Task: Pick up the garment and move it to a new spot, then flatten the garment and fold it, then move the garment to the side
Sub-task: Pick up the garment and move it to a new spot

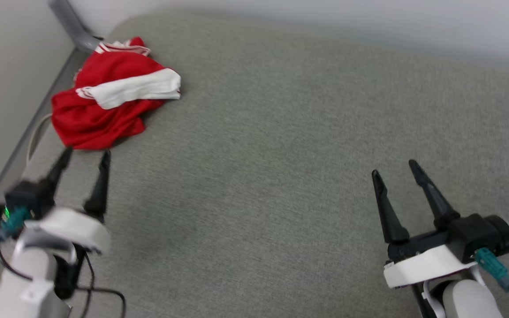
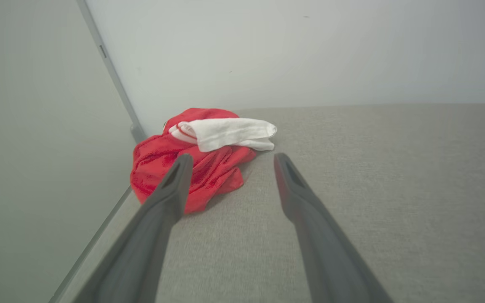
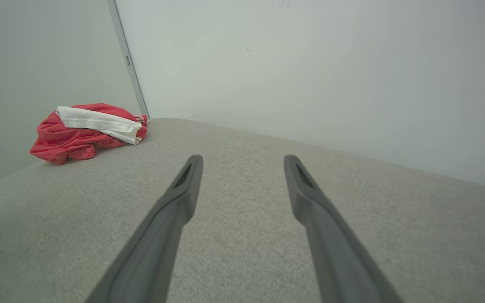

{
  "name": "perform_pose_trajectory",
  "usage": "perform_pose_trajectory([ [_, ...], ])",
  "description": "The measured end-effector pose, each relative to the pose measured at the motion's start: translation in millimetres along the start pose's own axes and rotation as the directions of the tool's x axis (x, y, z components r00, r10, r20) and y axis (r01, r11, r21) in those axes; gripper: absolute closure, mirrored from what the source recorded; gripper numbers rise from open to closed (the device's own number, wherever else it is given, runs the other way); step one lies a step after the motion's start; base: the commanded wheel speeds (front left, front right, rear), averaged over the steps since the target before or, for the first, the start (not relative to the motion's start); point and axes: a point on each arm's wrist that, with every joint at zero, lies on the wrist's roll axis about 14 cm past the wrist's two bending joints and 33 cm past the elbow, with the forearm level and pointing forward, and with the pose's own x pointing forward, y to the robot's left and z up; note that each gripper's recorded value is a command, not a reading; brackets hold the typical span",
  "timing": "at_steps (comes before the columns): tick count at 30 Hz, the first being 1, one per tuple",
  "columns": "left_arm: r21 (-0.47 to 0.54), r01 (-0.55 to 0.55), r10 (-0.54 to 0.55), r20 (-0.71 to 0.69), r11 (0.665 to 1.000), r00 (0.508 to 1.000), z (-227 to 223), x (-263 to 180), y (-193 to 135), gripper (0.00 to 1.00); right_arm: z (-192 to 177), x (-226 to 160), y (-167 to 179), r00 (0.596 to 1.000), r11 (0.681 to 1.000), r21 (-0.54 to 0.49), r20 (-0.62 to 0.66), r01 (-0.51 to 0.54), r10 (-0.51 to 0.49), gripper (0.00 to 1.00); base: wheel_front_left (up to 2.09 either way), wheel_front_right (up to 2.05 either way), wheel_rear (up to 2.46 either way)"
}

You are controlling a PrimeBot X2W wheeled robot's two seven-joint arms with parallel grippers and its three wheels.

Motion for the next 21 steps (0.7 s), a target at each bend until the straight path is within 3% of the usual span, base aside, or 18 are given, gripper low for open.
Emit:
perform_pose_trajectory([
  [8, 0.143, 0.159, -0.123, -0.227, 0.977, 0.966, -14, 86, 11, 0.00, -27, 8, -41, 0.996, 0.996, -0.005, -0.031, 0.088, -0.088, 0.00, 0.00, 0.00, 0.00],
  [15, 0.158, 0.209, -0.112, -0.470, 0.965, 0.876, -50, 129, 20, 0.00, -53, 6, -65, 0.987, 0.990, 0.000, -0.079, 0.143, -0.142, 0.00, 0.00, 0.00, 0.00],
  [21, 0.187, 0.250, -0.096, -0.587, 0.950, 0.804, -79, 145, 21, 0.00, -66, 1, -79, 0.979, 0.985, -0.004, -0.105, 0.174, -0.174, 0.00, 0.00, 0.00, 0.00],
])
